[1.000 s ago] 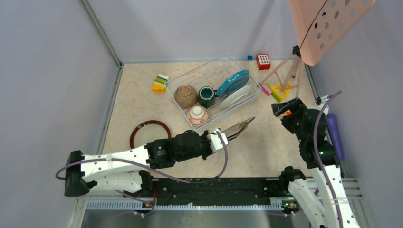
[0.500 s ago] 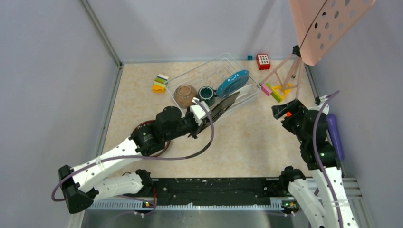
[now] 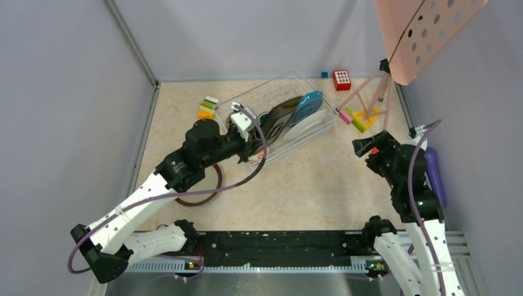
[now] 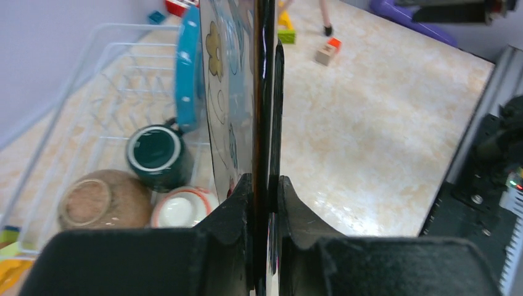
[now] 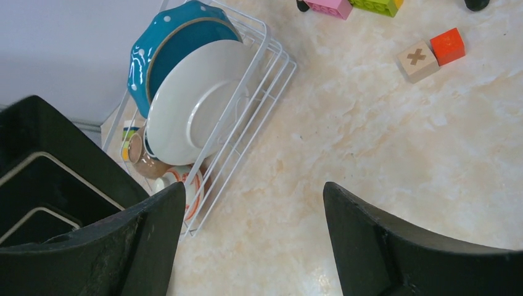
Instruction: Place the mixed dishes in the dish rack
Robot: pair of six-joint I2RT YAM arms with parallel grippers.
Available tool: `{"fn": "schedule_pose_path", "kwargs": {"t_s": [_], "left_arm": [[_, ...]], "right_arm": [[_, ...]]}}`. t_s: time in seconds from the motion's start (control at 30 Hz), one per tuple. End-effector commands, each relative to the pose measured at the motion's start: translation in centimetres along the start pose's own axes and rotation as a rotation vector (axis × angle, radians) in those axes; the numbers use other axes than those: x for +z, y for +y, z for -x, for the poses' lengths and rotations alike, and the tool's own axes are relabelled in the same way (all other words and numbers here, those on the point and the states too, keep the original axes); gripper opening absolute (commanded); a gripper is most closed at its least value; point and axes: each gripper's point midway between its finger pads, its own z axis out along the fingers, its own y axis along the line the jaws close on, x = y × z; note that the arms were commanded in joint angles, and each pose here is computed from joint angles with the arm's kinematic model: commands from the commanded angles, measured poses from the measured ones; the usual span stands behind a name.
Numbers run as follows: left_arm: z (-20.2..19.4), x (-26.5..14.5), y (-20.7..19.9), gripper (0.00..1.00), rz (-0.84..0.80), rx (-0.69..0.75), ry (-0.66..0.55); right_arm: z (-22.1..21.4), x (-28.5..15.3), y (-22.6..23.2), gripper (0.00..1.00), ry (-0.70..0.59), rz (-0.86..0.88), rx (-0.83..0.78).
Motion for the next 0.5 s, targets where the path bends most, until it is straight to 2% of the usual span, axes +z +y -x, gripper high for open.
{"fn": "schedule_pose_path", "kwargs": {"t_s": [0.0, 0.1, 0.23, 0.47], "left_arm": [[16.6, -6.0, 3.9, 0.0, 0.216, 0.148, -0.466], [17.1, -4.7, 5.6, 0.0, 0.265, 0.151, -0.374], [18.3, -3.1, 7.6, 0.0, 0.295, 0.201, -0.328], [19.2, 0.9, 10.2, 0.0, 0.189, 0.217, -0.281]], "right_arm": [[1.4, -0.5, 2.4, 0.8, -0.01, 0.065, 0.006], [1.3, -0.3, 2.7, 0.8, 0.011, 0.069, 0.005], [1.3, -0.2, 2.9, 0.8, 0.02, 0.07, 0.005], [1.1, -0.1, 3.3, 0.8, 0.039, 0.081, 0.021]]}}
